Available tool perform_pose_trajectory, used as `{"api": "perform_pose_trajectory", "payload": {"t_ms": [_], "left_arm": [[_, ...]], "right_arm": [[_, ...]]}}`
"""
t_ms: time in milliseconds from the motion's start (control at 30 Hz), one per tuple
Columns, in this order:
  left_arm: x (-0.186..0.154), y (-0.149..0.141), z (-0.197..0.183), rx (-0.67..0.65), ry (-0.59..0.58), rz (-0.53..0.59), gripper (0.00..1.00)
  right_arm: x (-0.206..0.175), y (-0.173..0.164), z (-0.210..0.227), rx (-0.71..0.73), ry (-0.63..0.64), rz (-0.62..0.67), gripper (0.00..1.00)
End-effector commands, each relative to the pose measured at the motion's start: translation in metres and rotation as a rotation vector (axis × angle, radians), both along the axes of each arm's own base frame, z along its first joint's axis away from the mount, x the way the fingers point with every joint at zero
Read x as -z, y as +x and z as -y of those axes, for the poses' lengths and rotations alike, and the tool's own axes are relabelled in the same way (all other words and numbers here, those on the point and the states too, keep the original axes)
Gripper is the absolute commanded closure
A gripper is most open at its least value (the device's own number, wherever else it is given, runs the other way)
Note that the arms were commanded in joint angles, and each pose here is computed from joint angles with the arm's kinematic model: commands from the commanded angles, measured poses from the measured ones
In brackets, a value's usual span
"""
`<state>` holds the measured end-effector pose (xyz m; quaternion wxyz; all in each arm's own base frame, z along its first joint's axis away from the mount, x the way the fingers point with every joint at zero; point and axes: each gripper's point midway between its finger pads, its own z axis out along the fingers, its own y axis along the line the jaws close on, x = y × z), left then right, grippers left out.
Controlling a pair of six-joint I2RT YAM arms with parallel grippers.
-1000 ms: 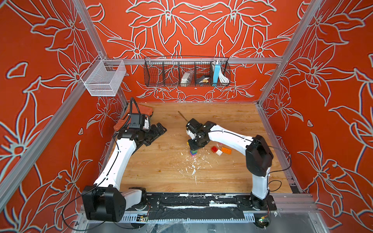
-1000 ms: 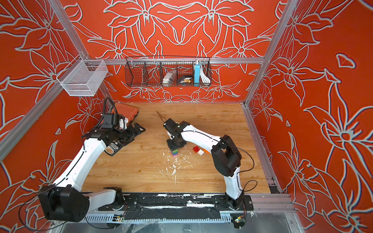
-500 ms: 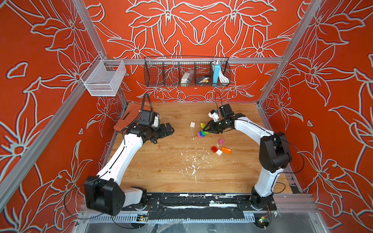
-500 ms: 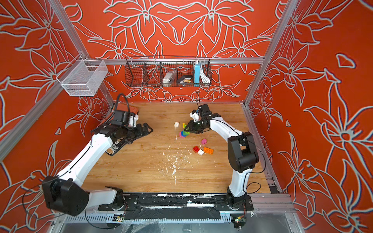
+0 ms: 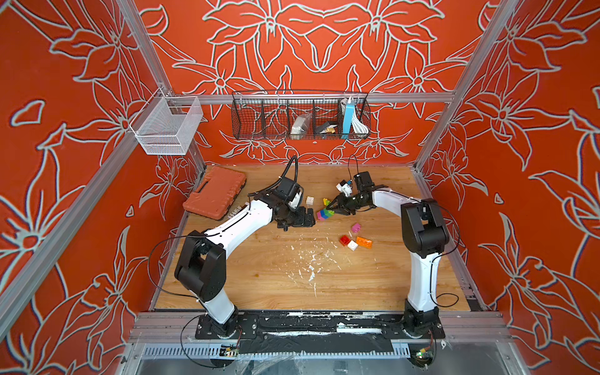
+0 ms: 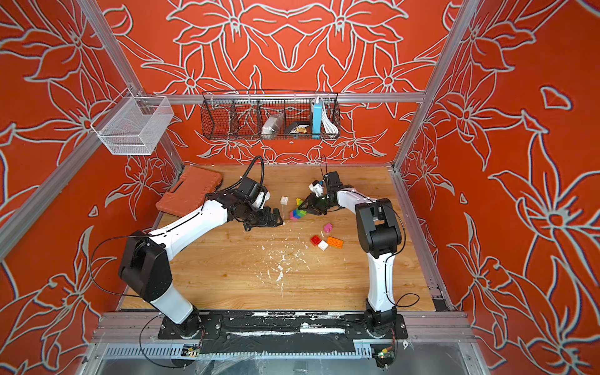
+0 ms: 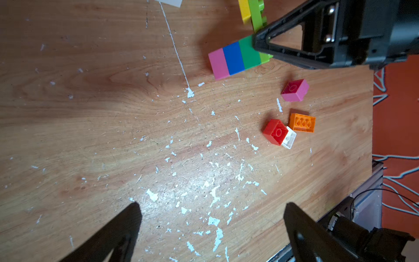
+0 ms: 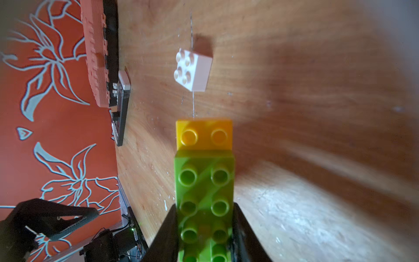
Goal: Assemble the letter r with lego
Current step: Adjust the lego brick at the center of the board.
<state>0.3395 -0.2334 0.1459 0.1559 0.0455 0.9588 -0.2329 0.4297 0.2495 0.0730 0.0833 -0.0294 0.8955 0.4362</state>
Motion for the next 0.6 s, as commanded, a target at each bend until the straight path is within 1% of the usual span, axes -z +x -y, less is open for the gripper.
{"api": "perform_pose_trajectory", "payload": {"t_ms": [0,233,333,433,567], "left_arm": [[-0.008,0.003,0.01,0.036,-0.025,0.024,0.01],[-0.004,-0.001,0.004,0.034,0.0,0.017,0.01],[-0.002,-0.001,0.001,0.029,0.022,0.017,0.01],[0.002,0.002,-0.006,0.02,0.066,0.02,0.01],[0.006,0.013,-0.015,0.007,0.146,0.033,0.01]], "right_arm": [[-0.005,0.016,-0.002,0.01,0.064,0.011,0.76],[0.01,0.018,0.01,0.023,0.003,-0.002,0.45],[0.014,0.015,0.019,0.032,-0.038,-0.002,0.35],[0.01,0.014,0.028,0.046,-0.079,0.012,0.3],[0.004,0.006,0.047,0.082,-0.19,0.036,0.29]]}}
